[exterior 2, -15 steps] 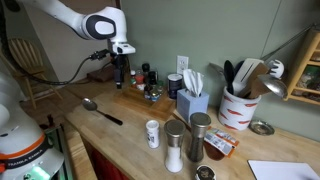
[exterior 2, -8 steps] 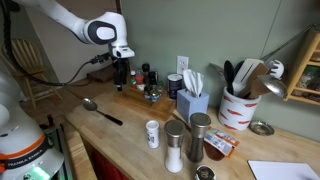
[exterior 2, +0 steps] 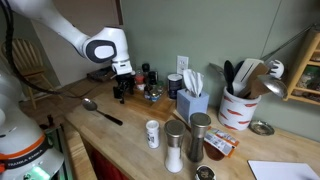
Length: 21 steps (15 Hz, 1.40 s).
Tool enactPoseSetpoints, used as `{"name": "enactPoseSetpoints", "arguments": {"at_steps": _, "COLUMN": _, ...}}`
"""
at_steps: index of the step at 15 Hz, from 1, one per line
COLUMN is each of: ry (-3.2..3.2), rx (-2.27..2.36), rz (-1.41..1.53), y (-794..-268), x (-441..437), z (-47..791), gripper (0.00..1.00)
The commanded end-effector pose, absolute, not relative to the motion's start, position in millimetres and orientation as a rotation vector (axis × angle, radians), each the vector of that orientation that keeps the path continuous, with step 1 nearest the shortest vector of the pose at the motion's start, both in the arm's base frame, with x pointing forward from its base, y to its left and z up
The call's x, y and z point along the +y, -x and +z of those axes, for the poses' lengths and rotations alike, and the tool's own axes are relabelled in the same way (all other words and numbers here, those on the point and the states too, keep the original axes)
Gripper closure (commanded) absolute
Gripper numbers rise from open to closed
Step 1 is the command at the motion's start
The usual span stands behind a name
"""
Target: Move the wooden tray to the left
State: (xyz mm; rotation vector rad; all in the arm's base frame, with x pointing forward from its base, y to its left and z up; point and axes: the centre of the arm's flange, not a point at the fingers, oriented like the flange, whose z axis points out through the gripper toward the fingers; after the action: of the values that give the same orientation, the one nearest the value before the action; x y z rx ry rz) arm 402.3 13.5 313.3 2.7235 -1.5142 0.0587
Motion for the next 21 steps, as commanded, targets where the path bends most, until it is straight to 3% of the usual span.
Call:
{"name": "enactPoseSetpoints", "arguments": {"at_steps": 1, "ry": -2.662, "rx": -1.648, "rz": 0.121, "y": -389.2, "x": -1.5, "z": 288.8, "gripper": 0.0}}
{"name": "enactPoseSetpoints", "arguments": {"at_steps": 15, "ry": -2.681, "rx": -1.629, "rz": 0.143, "y": -414.0, "x": 5.7, "z": 277.0, "gripper": 0.0}}
{"name": "enactPoseSetpoints", "arguments": {"at_steps": 16, "ry": -2.677, "rx": -1.637, "rz": 0.146, "y": -415.0, "x": 4.6, "z": 273.5, "gripper": 0.21}}
{"name": "enactPoseSetpoints", "arguments": {"at_steps": 21, "ry": -2.647, "rx": -1.678, "rz": 0.145, "y": -419.7, "x": 3.6, "z": 254.6, "gripper": 0.56}}
